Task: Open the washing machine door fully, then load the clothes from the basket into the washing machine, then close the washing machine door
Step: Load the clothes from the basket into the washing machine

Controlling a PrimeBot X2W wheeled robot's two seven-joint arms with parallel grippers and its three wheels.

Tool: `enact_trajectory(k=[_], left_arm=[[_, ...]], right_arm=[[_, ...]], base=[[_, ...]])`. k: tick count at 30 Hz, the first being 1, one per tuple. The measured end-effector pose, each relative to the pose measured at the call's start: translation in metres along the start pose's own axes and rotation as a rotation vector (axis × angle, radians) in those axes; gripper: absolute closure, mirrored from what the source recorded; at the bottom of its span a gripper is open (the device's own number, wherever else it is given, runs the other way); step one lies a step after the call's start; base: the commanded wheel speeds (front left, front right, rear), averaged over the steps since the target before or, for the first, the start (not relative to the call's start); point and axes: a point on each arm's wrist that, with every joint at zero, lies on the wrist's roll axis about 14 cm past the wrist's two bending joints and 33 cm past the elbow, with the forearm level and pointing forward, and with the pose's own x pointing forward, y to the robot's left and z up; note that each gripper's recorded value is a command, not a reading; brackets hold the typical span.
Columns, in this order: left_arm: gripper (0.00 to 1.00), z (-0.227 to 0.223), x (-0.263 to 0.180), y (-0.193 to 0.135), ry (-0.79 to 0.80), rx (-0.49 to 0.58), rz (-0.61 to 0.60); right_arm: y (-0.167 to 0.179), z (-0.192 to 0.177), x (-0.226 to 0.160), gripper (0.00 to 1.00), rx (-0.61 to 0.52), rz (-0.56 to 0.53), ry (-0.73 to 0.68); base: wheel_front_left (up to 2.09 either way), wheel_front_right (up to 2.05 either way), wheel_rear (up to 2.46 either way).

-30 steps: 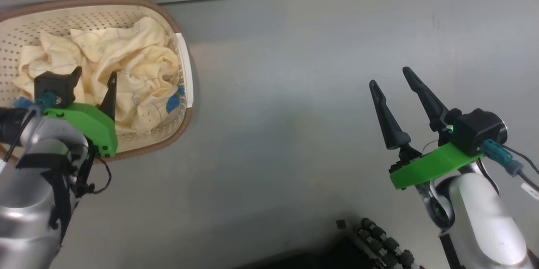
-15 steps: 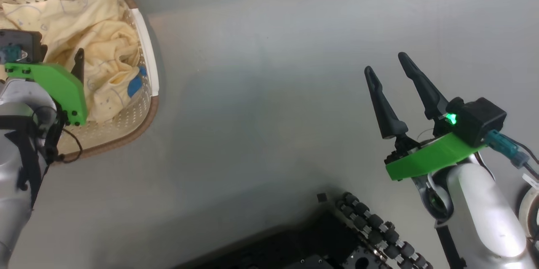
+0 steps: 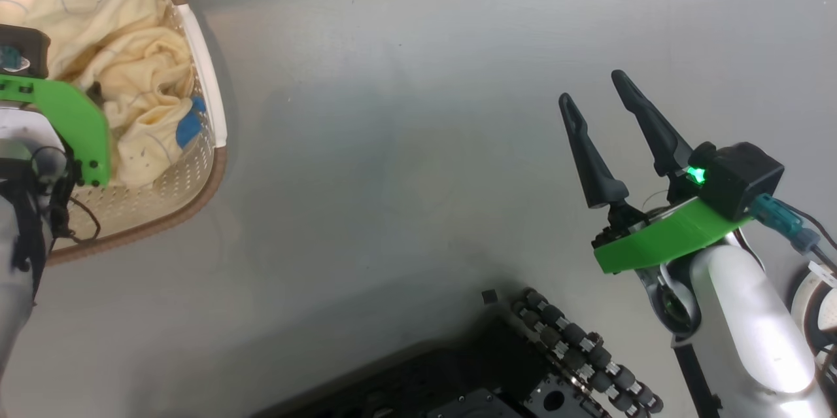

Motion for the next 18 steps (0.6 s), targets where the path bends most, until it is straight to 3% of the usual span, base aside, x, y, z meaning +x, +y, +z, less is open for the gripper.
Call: enact_trajectory(k=[7,18], left_arm=[[0.00,-0.013,0.006,-0.018,0.070,-0.015,-0.051],[0.00,-0.026,0.013,-0.033,0.160,-0.084,-0.087]], right_arm=[[0.002,-0.004,0.001,0.00,0.047,-0.003,0.006],[0.007,-0.011,0.005,0.00,0.020,0.019,0.022]], base=[[0.00,0.00,0.00],[0.00,0.00,0.00]])
